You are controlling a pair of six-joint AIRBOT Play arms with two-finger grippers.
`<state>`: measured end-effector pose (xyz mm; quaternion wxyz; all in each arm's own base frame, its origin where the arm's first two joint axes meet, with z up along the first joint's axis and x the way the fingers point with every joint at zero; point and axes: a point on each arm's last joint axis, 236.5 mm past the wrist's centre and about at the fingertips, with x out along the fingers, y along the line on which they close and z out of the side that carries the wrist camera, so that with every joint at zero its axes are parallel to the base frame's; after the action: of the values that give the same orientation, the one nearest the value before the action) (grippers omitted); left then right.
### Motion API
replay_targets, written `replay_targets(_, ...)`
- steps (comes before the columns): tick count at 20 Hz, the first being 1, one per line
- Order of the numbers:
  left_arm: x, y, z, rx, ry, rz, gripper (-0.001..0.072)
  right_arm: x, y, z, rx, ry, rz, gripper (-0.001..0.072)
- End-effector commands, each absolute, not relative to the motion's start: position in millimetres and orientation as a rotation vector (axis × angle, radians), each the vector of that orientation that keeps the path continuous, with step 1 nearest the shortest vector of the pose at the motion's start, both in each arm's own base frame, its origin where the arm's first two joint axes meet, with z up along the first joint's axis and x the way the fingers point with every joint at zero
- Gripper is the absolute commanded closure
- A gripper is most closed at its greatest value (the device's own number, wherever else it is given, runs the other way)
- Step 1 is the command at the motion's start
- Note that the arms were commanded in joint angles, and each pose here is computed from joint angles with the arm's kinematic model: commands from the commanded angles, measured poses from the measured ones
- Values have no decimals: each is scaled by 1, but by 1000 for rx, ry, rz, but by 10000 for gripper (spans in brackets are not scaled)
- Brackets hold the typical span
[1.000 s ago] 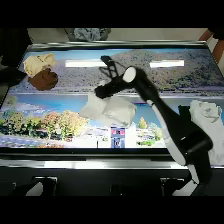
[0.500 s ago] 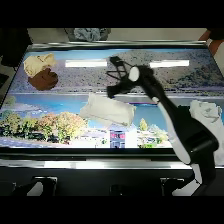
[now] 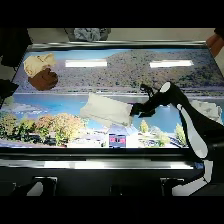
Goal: Fold the shirts.
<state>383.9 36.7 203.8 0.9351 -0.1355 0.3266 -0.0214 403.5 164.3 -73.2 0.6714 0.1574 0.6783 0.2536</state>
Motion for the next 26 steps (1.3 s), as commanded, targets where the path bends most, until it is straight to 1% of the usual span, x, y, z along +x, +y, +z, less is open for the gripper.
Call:
replay_targets(1,388,41,202,-268,648,-34,680,421,199,-80,598,1407,563,17)
replay_targets(2,389,41,203,-268,642,-32,680,419,207,-80,612,1415,576,18)
replay_targets(3,390,41,203,-268,638,-31,680,412,215,-81,607,1438,596,36)
replay_targets(4,390,42,204,-268,636,-31,680,405,223,-83,589,1456,613,75)
replay_targets(5,390,42,204,-267,636,-31,680,405,227,-84,576,1450,617,260)
replay_targets(6,389,41,205,-266,635,-31,680,408,232,-83,579,1435,616,588)
replay_targets(7,388,41,206,-265,631,-31,680,413,233,-78,588,1407,615,661)
replay_targets(9,387,41,209,-263,625,-32,680,437,227,-52,513,1270,638,662)
replay_targets(11,387,41,209,-263,626,-31,680,463,207,-7,465,1139,630,662)
replay_targets(12,388,41,209,-263,625,-31,680,475,190,21,450,1076,619,662)
replay_targets(14,388,41,208,-263,626,-31,680,486,144,67,439,1017,573,662)
replay_targets(18,388,41,207,-265,629,-31,680,469,26,126,409,1014,391,661)
replay_targets(21,388,41,207,-265,629,-31,680,449,-59,162,429,962,217,661)
replay_targets(24,388,41,207,-265,628,-31,680,427,-123,186,492,890,69,661)
replay_targets(26,388,41,207,-265,628,-31,680,410,-153,187,528,884,5,661)
